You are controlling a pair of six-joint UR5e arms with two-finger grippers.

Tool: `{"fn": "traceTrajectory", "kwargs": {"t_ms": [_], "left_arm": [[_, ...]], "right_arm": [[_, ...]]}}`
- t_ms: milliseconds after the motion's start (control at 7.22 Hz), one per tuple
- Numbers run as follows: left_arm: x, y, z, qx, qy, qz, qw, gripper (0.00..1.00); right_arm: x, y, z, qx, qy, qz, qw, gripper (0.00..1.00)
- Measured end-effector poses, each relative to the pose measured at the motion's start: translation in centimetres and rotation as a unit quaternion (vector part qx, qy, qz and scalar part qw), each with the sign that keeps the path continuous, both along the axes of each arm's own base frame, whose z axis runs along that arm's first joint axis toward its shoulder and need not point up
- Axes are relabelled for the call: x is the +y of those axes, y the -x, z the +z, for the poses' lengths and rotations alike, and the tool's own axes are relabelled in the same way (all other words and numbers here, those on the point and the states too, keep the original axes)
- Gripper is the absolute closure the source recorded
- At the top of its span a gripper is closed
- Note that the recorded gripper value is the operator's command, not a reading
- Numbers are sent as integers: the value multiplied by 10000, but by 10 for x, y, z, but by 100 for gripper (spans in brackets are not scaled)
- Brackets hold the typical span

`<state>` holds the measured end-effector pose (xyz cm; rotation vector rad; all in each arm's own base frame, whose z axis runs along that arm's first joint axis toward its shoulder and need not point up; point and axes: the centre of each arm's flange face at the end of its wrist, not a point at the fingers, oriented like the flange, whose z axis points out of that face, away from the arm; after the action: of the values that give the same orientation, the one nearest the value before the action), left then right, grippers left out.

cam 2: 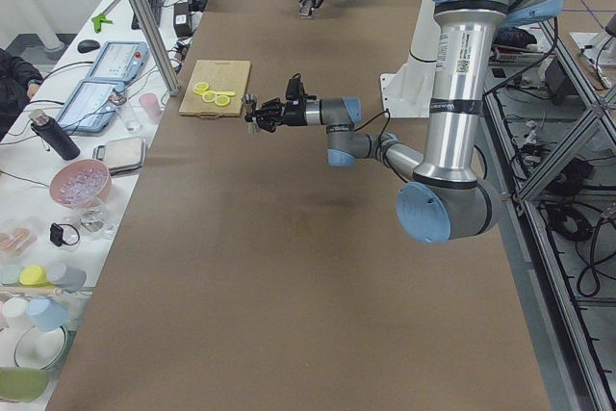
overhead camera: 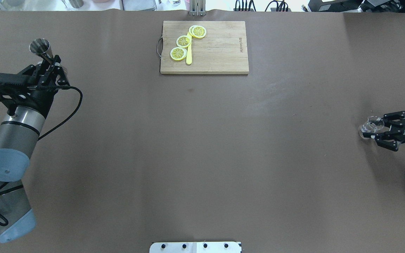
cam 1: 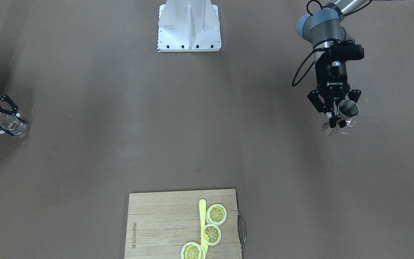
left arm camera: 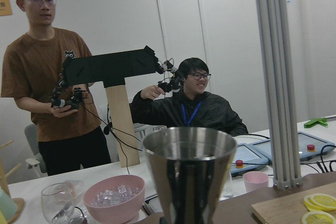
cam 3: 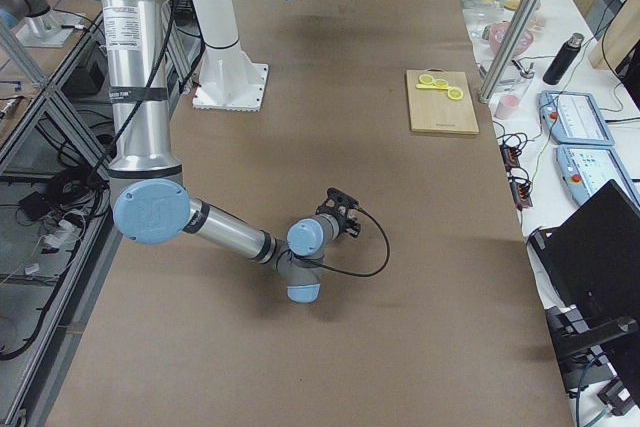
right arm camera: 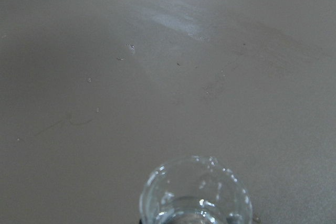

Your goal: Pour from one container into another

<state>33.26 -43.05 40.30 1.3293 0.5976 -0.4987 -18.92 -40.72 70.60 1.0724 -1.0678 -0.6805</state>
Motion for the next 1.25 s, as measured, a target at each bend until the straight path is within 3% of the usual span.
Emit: {"fn": "traceTrajectory", "kwargs": {"t_ms": [139,416,554,831,1247], "left_arm": [[-4,-7,9,103,309,-110,9994,100],[-12,-20,26,112,875,-383,9954,100],[-15,-27,35,46,1146,-599,9916,100],[-24,-46,43,63,1473,-936,9846,100],[-39,-75,44,278,1566,-1101,9811,100]], "right_arm": [[1,1,0,0,0,-11,10000,100],[2,3,0,-11,-2,-29,10000,82],[2,4,0,-18,5,-36,10000,1],[3,5,-1,-30,9,-55,10000,0],[5,4,-2,-75,-22,-74,9999,0]]}}
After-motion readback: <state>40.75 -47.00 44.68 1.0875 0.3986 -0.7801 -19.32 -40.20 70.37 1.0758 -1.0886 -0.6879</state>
